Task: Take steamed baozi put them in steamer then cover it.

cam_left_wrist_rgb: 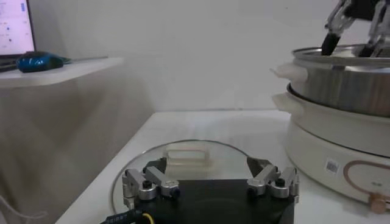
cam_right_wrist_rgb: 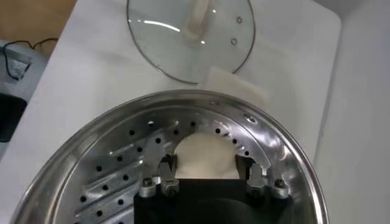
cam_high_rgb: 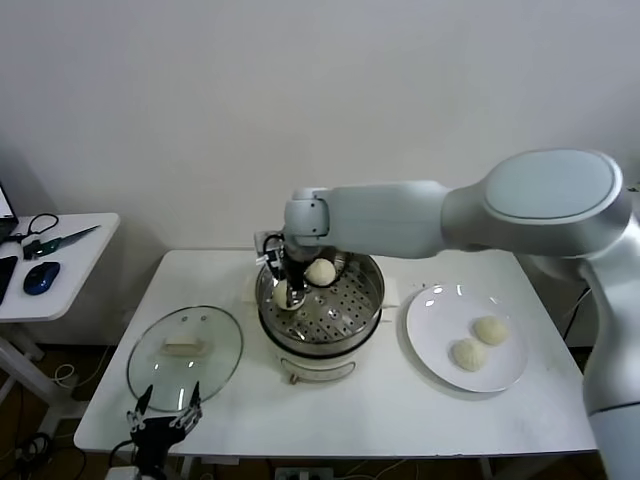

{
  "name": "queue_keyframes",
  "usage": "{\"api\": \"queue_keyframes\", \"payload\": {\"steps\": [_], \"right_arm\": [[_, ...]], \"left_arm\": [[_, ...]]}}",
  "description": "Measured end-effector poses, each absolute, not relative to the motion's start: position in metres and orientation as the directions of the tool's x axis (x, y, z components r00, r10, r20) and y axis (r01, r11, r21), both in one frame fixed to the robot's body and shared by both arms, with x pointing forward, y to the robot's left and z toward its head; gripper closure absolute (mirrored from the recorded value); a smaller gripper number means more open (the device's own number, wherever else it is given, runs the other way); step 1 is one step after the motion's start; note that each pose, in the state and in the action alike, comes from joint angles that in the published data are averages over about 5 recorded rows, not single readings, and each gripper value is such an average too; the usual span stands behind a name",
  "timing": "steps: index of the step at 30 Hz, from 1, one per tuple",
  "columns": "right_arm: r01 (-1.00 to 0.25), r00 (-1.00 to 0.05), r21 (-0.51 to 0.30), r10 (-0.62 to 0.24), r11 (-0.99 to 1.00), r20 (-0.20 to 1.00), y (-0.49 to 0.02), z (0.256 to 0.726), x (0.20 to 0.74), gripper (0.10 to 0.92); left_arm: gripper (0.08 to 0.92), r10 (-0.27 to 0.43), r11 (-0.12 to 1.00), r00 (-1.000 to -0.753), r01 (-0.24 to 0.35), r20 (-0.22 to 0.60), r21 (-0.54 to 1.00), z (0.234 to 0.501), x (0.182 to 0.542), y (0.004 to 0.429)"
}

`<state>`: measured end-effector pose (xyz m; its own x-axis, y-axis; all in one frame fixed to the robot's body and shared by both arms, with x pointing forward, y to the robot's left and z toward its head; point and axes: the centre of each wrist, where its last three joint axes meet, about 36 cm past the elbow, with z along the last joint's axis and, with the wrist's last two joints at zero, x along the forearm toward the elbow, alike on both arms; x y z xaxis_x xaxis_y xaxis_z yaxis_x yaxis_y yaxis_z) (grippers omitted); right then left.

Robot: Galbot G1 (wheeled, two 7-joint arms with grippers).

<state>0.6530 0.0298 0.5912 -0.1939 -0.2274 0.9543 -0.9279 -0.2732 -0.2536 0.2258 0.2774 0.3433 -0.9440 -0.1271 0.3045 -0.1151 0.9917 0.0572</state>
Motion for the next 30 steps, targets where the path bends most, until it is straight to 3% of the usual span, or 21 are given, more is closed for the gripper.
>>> {"api": "queue_keyframes", "payload": {"steps": [5, 12, 21, 30], "right_arm": [[-0.922, -0.196, -0.259, -0.23, -0.288, 0.953, 0.03, 0.59, 0.654, 0.215], [-0.916, -0.188, -0.251, -0.216, -0.312, 0.958, -0.011, 0.621, 0.66, 0.2], [-0.949, -0.163, -0.199, -0.161, -0.243, 0.973, -0.166, 0.679, 0.66, 0.2], [-0.979, -0.145, -0.159, -0.113, -0.126, 0.983, -0.313, 0.644, 0.627, 0.2]], "left_arm": [[0.177, -0.129, 0.991, -0.943, -0.117, 0.306, 0.057, 0.344, 0.224, 0.277], [0.177, -0.127, 0.992, -0.944, -0.115, 0.303, 0.055, 0.346, 0.223, 0.274], [0.177, -0.121, 0.993, -0.947, -0.11, 0.297, 0.053, 0.347, 0.227, 0.272], [0.177, -0.123, 0.992, -0.949, -0.111, 0.289, 0.059, 0.349, 0.227, 0.273]]}}
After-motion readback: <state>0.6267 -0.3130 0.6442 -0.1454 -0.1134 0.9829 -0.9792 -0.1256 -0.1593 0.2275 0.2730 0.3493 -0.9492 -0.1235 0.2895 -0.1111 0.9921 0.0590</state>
